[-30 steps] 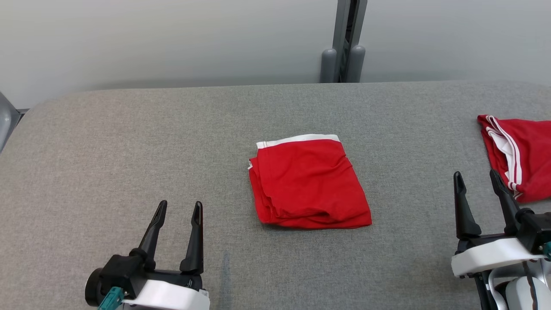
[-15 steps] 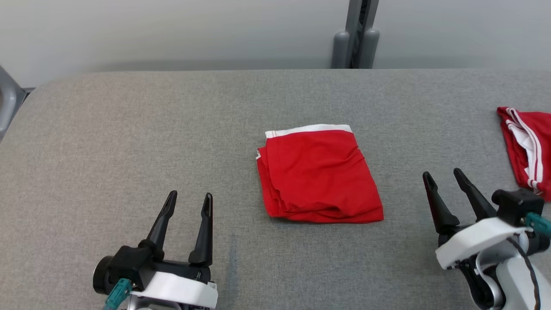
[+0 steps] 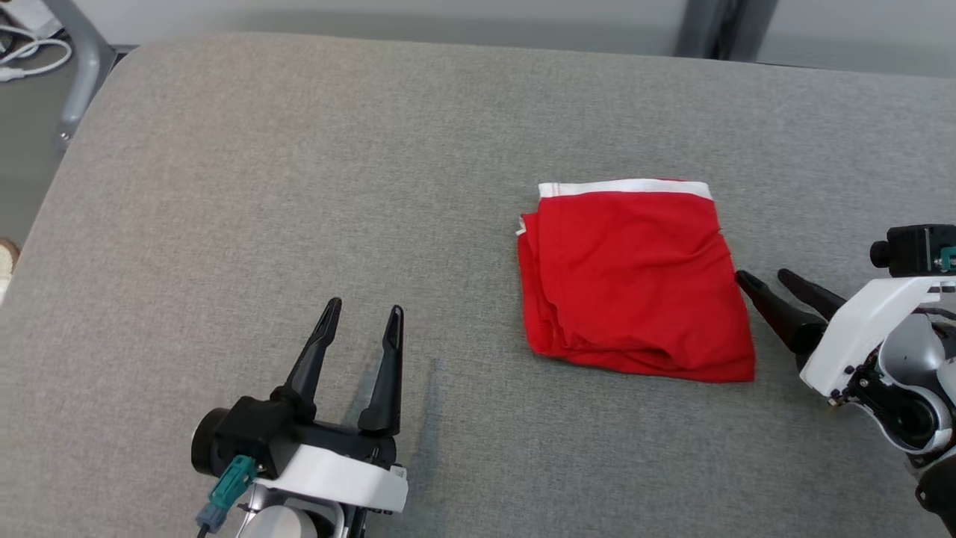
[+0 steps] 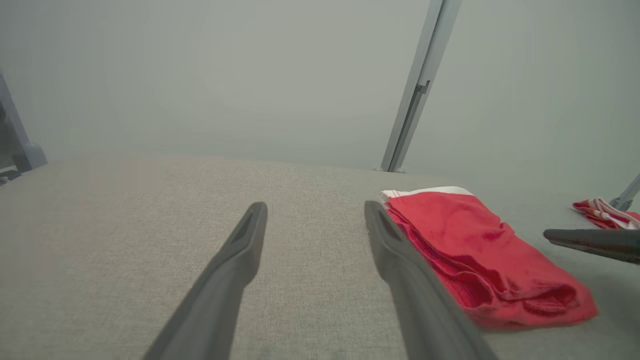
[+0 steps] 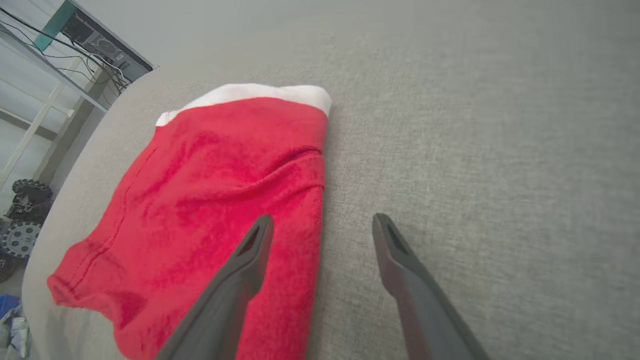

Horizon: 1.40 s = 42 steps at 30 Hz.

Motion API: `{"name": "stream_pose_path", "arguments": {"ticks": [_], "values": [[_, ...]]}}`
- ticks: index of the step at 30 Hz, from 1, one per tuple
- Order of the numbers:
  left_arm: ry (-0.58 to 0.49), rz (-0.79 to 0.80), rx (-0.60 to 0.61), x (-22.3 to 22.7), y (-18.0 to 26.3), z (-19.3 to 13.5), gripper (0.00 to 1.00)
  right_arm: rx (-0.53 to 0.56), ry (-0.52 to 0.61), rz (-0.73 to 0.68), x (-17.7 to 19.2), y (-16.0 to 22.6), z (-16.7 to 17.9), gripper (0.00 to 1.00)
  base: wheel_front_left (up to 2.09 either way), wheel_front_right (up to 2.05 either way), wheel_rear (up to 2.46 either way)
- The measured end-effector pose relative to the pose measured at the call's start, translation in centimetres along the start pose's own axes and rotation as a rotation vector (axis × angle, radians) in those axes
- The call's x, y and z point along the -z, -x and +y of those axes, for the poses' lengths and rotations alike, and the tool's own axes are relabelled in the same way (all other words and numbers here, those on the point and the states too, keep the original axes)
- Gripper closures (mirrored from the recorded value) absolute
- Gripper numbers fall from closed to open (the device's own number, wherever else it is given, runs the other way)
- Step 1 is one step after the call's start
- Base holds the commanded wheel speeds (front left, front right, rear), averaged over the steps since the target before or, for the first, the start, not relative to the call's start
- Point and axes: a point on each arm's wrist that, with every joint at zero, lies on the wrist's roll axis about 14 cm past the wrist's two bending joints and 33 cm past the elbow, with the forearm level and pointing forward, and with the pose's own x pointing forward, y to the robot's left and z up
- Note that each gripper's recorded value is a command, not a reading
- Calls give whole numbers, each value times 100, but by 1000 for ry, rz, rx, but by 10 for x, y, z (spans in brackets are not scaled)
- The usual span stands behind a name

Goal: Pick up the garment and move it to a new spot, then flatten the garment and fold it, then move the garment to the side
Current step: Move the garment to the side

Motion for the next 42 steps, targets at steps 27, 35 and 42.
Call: {"name": "stream_pose_path", "arguments": {"ticks": [27,35,42], "values": [[-10,21,-98,3,5,25,0,-157,-16,228,30,-63,39,100,0,0,0],[-15,7,-14,2,-9,2,0,-107,192,184,20,-43,19,100,0,0,0],[-6,3,98,6,-25,-30,0,9,361,151,-2,-3,-26,100,0,0,0]]}}
